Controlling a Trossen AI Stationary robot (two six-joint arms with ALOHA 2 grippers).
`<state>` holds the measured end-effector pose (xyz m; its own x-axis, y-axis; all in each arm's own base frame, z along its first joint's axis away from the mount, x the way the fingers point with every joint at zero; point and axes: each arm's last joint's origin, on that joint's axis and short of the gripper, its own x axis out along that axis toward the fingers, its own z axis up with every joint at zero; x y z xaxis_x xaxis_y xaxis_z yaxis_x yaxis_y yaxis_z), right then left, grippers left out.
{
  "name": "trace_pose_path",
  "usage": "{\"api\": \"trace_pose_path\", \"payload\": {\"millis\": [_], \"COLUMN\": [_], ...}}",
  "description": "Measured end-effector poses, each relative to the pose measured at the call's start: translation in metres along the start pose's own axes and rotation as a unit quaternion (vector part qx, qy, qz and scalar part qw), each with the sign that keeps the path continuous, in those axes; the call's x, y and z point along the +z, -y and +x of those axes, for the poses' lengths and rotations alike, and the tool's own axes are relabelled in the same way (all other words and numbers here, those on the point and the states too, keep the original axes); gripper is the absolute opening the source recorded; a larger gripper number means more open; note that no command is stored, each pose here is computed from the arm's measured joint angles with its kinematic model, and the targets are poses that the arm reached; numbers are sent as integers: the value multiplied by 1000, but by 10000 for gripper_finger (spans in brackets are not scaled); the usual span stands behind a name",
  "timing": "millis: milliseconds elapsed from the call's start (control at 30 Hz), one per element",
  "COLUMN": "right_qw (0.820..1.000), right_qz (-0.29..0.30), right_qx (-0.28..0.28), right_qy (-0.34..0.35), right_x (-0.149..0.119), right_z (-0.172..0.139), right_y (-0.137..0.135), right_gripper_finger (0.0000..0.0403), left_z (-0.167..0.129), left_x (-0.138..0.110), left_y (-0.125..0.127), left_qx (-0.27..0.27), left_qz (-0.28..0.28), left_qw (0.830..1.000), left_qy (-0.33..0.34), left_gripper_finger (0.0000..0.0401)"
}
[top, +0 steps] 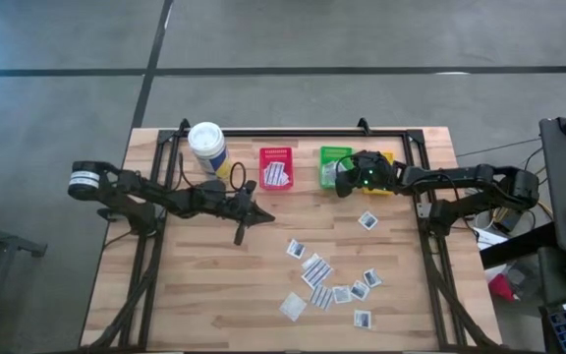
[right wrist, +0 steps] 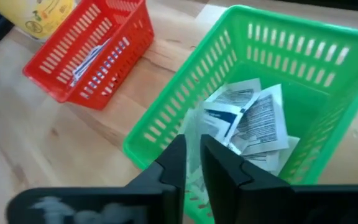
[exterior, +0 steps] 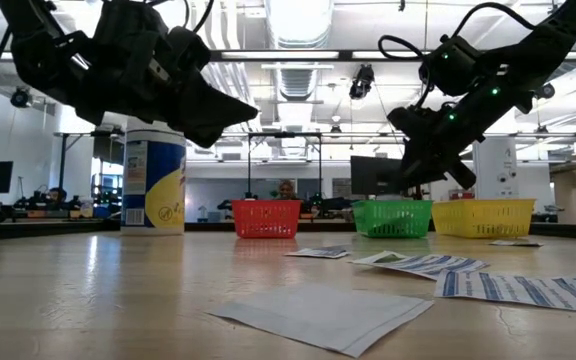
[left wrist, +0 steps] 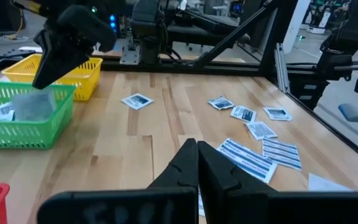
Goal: Pick & Place First Aid Supplies
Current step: Put the alcohol pad in the green bin
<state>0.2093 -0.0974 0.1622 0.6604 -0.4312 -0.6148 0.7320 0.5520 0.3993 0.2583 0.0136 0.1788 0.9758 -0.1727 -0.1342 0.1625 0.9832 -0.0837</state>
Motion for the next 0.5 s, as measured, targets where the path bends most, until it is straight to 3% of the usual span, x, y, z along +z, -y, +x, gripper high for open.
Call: {"api": "trace_pose_path", "payload": {"millis": [267,500], "right_qw": [1000,998], "right_qz": [4,10], "right_qx": [-10,54], "right_qy": [16,-44], "right_x": [6,16], "right_z": [-4,-26], "right_y": [0,-19], "right_gripper_finger": [101,109], "left_z": [2,2], "left_x": [4,0], "left_y": [0,0], "left_qx": [-4,-9], "left_qz": [2,10], "left_qw": [1000,1000], "left_qy": [6,-18], "left_gripper_finger": [0,0]}}
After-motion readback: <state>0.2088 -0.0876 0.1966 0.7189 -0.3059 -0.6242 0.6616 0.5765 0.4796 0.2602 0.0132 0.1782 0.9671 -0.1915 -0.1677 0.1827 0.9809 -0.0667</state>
